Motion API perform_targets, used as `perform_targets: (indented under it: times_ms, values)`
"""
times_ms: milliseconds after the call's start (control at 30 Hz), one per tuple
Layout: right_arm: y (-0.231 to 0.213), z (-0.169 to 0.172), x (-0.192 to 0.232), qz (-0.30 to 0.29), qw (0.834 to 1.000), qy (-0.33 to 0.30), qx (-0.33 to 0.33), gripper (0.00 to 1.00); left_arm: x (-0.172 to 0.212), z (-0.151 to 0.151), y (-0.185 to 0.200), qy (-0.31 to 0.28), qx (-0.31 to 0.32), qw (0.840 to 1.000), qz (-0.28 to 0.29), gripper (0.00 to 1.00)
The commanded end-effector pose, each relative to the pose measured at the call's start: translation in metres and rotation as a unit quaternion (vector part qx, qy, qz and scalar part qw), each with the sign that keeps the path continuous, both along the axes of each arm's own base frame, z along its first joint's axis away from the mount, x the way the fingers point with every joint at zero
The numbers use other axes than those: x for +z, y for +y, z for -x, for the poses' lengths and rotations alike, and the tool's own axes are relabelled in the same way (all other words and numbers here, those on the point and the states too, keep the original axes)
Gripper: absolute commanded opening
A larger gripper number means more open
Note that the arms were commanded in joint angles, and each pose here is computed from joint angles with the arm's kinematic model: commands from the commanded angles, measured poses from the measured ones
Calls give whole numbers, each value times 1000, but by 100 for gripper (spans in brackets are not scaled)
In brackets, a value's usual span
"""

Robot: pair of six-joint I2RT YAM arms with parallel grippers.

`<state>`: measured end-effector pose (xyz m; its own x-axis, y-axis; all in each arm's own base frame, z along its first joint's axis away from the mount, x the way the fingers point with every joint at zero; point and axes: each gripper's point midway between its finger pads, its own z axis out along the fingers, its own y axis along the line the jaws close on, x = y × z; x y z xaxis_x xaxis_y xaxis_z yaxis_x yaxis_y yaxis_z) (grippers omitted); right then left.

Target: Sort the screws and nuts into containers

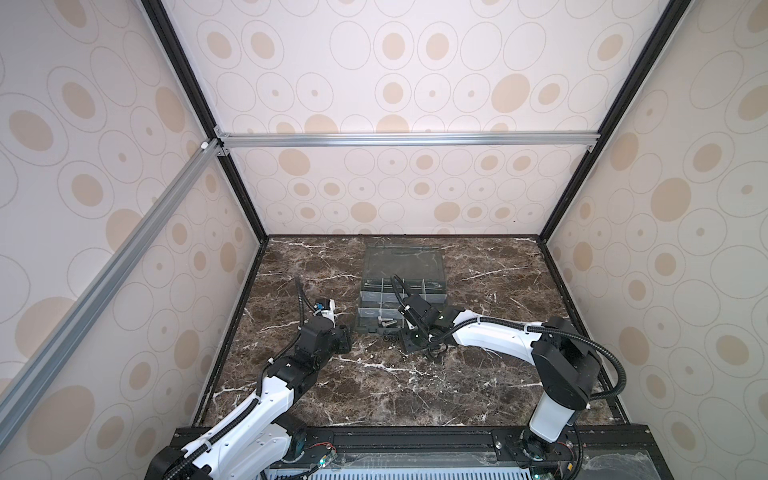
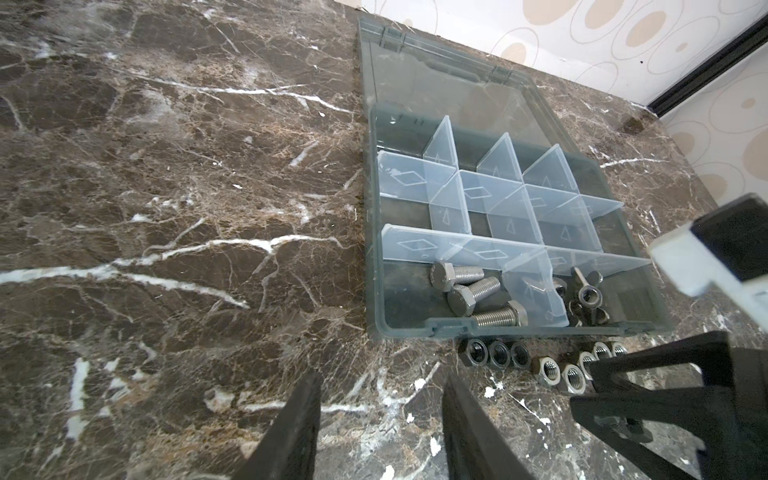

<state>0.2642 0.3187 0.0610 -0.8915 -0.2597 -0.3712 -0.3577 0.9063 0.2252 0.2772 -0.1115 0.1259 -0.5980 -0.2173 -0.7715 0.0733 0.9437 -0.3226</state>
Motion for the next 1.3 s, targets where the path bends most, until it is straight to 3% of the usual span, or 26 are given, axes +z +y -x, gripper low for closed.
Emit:
perform_targets:
  times_ms: [0, 1267]
  values:
    - [8, -1, -3, 6, 1000, 2, 16, 51, -3, 3, 7, 7, 16, 1000, 2, 48]
    - [20, -25, -48, 82, 995, -9, 51, 47, -5, 4, 6, 11, 17, 1000, 9, 49]
